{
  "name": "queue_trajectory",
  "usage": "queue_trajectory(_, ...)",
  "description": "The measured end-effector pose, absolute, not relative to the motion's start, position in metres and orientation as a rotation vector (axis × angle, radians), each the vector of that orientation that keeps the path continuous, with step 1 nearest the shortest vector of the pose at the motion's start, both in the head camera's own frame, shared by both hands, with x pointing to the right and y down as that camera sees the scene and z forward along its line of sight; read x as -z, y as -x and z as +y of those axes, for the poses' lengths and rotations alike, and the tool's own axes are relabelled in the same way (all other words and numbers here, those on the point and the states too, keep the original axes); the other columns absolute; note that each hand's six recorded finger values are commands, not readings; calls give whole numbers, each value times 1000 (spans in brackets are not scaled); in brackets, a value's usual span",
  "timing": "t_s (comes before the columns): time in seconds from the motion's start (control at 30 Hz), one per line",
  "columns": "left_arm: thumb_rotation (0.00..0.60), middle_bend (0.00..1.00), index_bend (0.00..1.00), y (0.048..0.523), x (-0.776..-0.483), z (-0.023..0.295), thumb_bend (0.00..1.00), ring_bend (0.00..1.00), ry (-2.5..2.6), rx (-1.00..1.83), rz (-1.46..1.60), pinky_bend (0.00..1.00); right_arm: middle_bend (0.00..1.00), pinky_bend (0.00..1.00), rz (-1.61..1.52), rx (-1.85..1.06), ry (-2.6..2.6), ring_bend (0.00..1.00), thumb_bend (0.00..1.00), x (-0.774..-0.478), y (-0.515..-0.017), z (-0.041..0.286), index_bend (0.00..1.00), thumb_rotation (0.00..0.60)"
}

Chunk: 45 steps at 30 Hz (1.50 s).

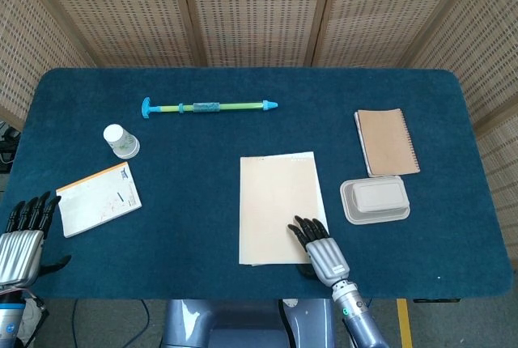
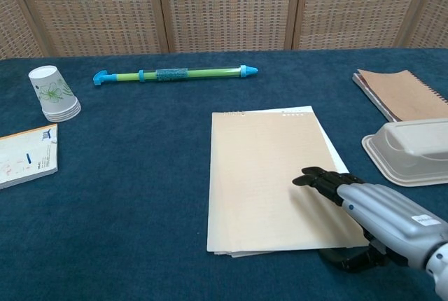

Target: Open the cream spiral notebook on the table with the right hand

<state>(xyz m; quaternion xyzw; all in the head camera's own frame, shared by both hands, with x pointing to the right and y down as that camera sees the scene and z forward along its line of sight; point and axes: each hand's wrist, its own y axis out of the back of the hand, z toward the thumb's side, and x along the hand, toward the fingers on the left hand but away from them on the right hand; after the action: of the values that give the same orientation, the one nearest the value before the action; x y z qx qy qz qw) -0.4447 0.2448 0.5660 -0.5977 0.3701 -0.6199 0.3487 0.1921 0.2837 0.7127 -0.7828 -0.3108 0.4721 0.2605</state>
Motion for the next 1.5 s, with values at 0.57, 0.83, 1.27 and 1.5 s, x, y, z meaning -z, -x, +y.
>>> queue_trajectory(0.57, 600, 0, 0, 443, -568, 245, 118, 0, 1553, 1605, 956, 0, 0, 0, -850, -1281, 2116, 0, 643, -715, -188, 276, 151, 600)
queue_trajectory(0.83, 600, 0, 0, 443, -568, 245, 119, 0, 1554, 1607, 955, 0, 0, 0, -861, -1281, 2101, 0, 732, -715, -183, 265, 184, 600)
queue_trajectory(1.27, 600, 0, 0, 444, -568, 245, 119, 0, 1557, 1608, 956, 0, 428, 396, -954, -1237, 2009, 373, 796, -708, -189, 233, 526, 600)
queue_trajectory(1.5, 600, 0, 0, 443, -570, 245, 119, 0, 1559, 1610, 949, 0, 506, 511, -995, -1197, 1993, 477, 802, -697, -197, 221, 574, 600)
